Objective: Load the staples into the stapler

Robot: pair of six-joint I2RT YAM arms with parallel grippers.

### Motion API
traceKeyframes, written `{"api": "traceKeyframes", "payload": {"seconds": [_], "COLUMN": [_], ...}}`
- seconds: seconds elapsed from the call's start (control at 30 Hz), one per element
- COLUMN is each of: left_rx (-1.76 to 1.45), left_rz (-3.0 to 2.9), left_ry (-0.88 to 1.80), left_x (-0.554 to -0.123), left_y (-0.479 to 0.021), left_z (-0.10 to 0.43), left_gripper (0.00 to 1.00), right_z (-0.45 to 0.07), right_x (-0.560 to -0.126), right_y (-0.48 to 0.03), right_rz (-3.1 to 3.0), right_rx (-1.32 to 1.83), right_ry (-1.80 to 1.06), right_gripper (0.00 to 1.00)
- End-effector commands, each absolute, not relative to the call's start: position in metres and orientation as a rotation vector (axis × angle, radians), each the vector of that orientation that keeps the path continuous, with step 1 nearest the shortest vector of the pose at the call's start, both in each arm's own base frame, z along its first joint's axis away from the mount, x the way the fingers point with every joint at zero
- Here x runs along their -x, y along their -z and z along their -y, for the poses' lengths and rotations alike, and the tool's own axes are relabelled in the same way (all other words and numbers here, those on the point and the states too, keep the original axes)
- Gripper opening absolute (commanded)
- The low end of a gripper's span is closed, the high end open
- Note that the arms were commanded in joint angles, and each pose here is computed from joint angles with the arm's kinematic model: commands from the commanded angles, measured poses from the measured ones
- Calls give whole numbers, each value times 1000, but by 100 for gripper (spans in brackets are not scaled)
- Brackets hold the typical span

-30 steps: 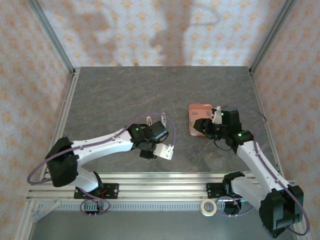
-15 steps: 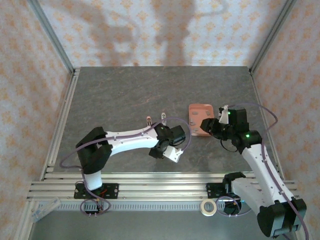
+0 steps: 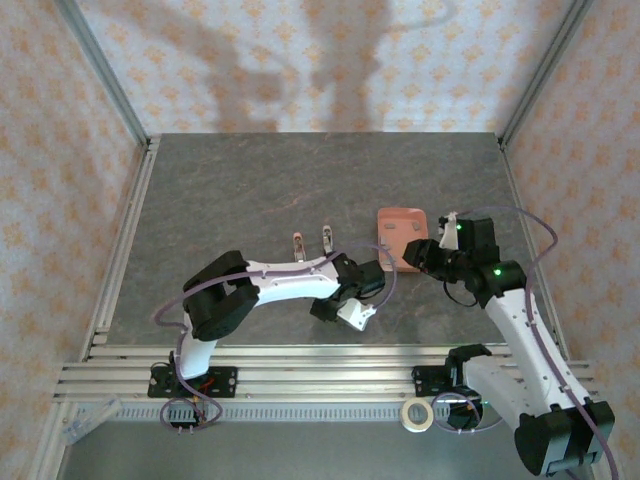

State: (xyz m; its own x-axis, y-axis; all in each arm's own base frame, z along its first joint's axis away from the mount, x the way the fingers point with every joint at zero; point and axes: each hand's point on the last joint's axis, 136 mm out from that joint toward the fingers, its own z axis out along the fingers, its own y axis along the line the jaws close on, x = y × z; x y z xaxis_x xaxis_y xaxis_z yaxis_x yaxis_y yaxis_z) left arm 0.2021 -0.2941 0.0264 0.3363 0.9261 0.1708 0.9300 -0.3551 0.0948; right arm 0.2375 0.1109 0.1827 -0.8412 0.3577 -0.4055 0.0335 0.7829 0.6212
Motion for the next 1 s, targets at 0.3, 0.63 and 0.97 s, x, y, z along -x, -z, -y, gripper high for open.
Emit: {"api": "traceKeyframes", "payload": {"seconds": [0.3,0.63,0.97], "left_rx": [2539,2600,2608], "left_rz": [1832,1975,2535], "left_ry": [351,309,167], "left_x": [-207,-211,-229], "left_y": [-23,-37,-98], "left_z": [306,319,323], "left_gripper": [31,45,55], "right_z": [-108,-110,-113], "right_x": [-235,-234,-232], "right_y": [-192,-189,-181], "right_rz": [-2437,-2443,-2468], "right_rx": [-281,-303,-373], "right_ry": [-827,-855,-879], "right_gripper": [42,43,44]}}
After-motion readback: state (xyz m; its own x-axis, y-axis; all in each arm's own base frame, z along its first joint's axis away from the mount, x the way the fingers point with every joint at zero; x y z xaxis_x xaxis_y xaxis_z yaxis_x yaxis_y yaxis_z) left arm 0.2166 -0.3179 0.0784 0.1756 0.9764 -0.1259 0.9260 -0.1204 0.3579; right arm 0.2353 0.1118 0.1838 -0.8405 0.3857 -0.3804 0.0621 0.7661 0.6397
